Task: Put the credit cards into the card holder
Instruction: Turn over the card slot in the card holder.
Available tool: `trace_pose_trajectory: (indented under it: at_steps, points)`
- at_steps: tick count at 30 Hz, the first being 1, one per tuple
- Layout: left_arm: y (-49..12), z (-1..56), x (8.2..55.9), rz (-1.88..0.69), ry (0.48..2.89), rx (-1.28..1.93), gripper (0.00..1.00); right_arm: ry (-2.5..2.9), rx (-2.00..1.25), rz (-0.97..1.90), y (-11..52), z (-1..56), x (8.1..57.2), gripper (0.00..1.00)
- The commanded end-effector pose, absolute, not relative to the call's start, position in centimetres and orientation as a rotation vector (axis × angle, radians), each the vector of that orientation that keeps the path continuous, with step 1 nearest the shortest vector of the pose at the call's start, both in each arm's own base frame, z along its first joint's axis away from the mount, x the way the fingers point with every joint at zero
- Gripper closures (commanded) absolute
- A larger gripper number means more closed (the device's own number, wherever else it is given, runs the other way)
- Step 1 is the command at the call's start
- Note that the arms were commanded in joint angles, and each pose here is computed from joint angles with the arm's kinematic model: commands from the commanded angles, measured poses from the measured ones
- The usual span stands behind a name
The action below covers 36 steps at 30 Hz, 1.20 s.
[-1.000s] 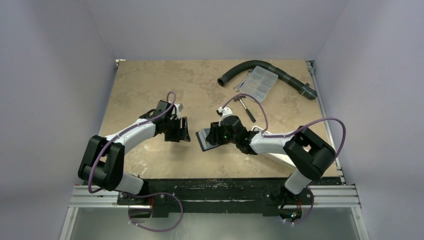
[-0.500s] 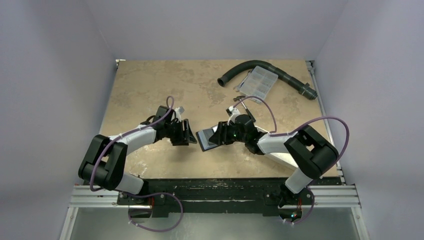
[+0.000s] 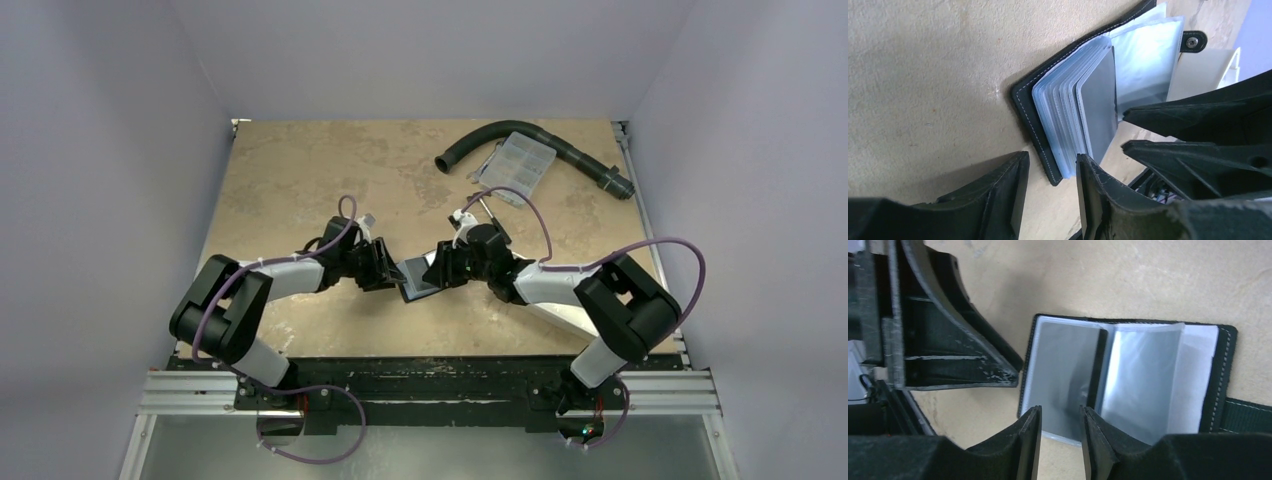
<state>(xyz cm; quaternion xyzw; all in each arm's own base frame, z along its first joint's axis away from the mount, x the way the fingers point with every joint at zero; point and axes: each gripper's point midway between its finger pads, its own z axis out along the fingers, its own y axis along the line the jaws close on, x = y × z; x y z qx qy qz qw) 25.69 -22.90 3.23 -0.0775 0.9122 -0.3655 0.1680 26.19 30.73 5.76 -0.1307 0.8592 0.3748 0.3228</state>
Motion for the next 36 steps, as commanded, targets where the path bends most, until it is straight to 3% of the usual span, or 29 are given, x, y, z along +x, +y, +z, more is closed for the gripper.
trace_pose_trajectory:
  at_steps: [1,7,16,22,36]
  points:
    - [-23.3,3.3,26.7,-1.053,2.544,-0.271,0.56,2.275,-0.282,0.886,30.1,4.7,27.8,0.61]
    - [-23.4,2.8,26.5,-1.081,2.522,-0.319,0.46,2.307,-0.257,0.880,29.8,3.1,27.4,0.65]
    - [-25.8,8.0,27.3,-1.356,2.304,-0.296,0.46,2.313,-0.270,0.947,30.3,2.9,26.9,0.66]
    - [-25.9,11.6,27.6,-1.393,2.200,-0.277,0.52,2.302,-0.262,0.972,30.5,3.2,26.8,0.66]
    - [-26.0,8.9,27.8,-1.323,2.297,-0.281,0.62,2.285,-0.249,0.981,30.1,3.9,26.7,0.66]
